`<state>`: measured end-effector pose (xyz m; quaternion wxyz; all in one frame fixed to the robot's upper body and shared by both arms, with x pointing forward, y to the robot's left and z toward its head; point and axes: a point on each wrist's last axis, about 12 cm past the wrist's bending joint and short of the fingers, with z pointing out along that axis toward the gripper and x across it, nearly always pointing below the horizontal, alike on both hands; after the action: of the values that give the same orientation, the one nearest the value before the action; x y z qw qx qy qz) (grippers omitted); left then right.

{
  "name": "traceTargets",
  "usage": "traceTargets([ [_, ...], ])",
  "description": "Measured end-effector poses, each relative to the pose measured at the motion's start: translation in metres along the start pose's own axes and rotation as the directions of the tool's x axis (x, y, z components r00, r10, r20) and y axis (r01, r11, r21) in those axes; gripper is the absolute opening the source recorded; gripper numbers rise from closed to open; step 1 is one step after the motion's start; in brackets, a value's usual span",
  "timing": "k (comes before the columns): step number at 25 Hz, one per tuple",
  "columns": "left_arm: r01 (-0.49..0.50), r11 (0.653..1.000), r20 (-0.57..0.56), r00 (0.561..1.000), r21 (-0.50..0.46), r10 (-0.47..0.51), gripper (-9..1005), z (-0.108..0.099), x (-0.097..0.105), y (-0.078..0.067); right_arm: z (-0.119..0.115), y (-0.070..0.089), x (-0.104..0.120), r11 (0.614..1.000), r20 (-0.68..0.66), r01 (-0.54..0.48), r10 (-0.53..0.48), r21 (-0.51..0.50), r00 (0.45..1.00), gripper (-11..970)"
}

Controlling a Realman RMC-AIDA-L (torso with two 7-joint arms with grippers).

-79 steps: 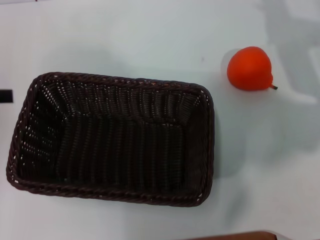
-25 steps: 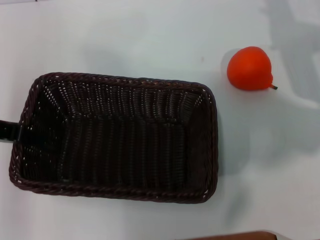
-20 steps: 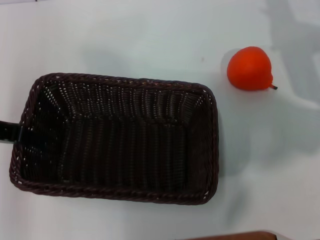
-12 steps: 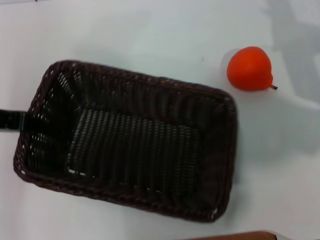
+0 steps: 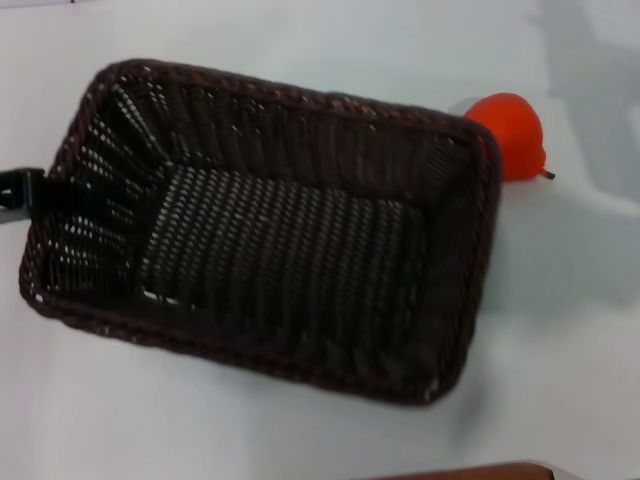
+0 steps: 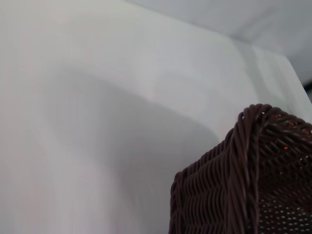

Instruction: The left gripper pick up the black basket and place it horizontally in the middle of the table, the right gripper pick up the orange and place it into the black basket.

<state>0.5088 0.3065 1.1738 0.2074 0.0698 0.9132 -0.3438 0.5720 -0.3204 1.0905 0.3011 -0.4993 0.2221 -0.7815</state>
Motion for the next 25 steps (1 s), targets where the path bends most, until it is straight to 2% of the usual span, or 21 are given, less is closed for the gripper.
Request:
traceTargets([
  [6, 0.115, 0.992, 0.095, 0.989, -0.041, -0.111, 162, 0.005, -0.001, 0.013, 0.001, 0.001, -0.002, 1.0, 0.01, 0.0, 0.0, -0.012, 1.0, 788],
  [8, 0.167, 0.985, 0.129, 0.979, -0.05, -0.16, 162, 0.011, 0.0, 0.022, 0.001, 0.001, -0.002, 1.0, 0.013, 0.0, 0.0, -0.017, 1.0, 788],
  [13, 0.222, 0.975, 0.151, 0.965, -0.029, -0.215, 161, 0.022, 0.002, 0.032, 0.001, 0.002, -0.002, 1.0, 0.013, 0.001, 0.0, -0.019, 1.0, 789],
  [25, 0.268, 0.963, 0.168, 0.951, -0.03, -0.259, 162, 0.028, 0.009, 0.042, 0.001, 0.001, -0.003, 1.0, 0.015, -0.001, 0.001, -0.02, 1.0, 788],
])
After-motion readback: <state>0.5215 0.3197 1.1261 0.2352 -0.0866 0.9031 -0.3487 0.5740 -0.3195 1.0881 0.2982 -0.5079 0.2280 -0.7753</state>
